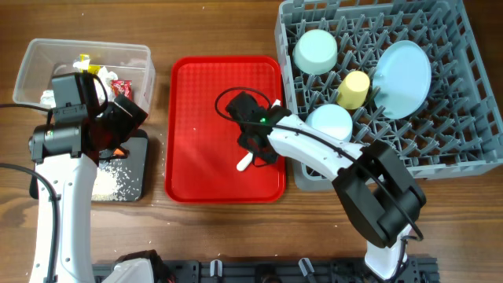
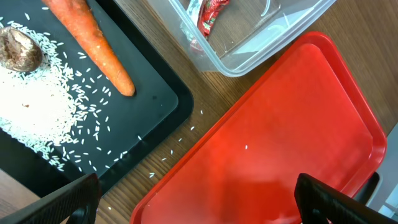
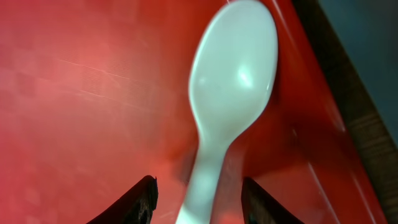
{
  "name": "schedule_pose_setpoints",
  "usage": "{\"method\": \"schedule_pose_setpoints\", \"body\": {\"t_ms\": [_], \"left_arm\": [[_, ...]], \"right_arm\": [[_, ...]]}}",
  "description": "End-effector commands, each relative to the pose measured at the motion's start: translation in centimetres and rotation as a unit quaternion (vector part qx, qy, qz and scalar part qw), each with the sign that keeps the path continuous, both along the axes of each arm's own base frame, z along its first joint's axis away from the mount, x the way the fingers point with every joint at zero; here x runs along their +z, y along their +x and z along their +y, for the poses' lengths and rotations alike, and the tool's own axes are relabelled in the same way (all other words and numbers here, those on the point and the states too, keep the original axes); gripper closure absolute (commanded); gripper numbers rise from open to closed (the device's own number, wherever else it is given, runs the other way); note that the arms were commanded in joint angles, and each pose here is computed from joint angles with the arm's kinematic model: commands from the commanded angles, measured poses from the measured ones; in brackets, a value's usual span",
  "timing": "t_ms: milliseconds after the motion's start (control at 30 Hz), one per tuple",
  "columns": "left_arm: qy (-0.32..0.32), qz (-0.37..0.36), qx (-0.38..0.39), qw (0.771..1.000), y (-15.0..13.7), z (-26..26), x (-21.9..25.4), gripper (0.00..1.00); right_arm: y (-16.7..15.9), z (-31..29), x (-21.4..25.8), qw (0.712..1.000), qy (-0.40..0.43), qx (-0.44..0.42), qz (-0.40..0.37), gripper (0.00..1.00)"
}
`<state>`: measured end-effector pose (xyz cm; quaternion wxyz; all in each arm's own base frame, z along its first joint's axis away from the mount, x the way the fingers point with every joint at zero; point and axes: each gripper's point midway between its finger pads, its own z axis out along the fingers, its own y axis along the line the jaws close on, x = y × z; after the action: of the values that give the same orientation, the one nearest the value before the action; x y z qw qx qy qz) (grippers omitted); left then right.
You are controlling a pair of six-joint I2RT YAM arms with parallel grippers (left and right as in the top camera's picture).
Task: Sort waste into correct bins and load items into the dishwasher rack
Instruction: 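Move right gripper to the white spoon and grasp it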
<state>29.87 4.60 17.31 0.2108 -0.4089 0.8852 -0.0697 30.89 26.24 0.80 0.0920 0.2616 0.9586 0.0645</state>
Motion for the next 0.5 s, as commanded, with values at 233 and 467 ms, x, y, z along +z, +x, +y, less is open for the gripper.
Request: {"method": "schedule_pose_setpoints", "body": {"t_ms": [233,467], "left_arm": [[0.009,-0.010,0.004,1.000,0.1,0.4,0.8,0.00],[0.009,-0.010,0.004,1.000,0.1,0.4,0.8,0.00]], "right_arm": [[-0.5,-0.2,-3.0,1.000,0.011,-0.006,-0.006,0.74],[-0.4,0.2,-2.9,1.000,0.014,0.023,-0.010,0.83]]}}
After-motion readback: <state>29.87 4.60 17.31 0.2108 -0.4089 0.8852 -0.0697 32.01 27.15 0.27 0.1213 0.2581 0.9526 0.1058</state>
